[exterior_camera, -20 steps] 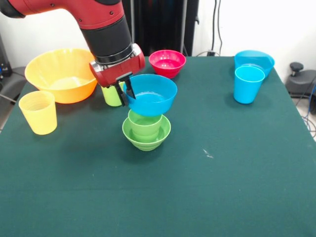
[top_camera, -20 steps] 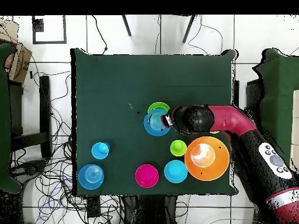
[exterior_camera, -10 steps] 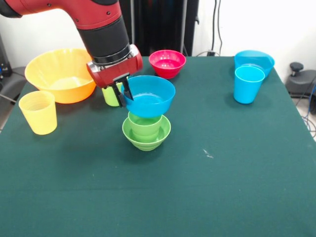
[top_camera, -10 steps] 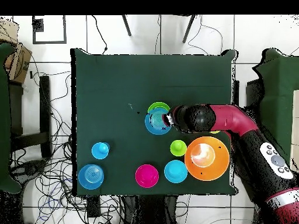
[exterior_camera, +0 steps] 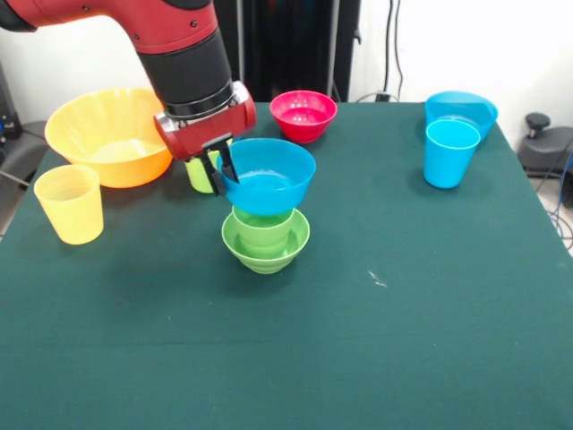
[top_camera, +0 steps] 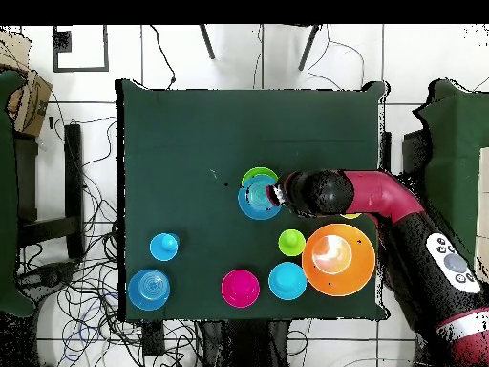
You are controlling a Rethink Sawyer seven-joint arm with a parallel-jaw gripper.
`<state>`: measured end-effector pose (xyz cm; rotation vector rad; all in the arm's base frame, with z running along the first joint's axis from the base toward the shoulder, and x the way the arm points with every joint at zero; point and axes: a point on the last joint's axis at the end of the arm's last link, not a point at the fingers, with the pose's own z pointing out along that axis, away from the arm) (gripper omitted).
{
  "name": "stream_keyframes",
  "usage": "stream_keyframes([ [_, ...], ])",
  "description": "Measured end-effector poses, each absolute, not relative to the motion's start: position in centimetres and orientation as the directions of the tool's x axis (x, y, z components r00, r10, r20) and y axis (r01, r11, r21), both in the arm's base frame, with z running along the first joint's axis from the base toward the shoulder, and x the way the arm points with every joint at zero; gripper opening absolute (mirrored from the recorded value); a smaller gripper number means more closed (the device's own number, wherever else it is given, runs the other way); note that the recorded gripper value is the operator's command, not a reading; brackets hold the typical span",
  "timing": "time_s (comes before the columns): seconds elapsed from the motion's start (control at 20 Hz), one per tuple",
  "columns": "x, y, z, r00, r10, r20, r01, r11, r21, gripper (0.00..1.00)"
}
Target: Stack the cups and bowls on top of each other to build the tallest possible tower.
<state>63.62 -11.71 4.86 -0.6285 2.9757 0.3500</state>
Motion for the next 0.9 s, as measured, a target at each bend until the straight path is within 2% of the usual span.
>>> stream_keyframes([
  [0.9,64.25,-11.85,5.00,-0.913,-0.387,-0.131,-0.407,0.893,0.195,0.00],
])
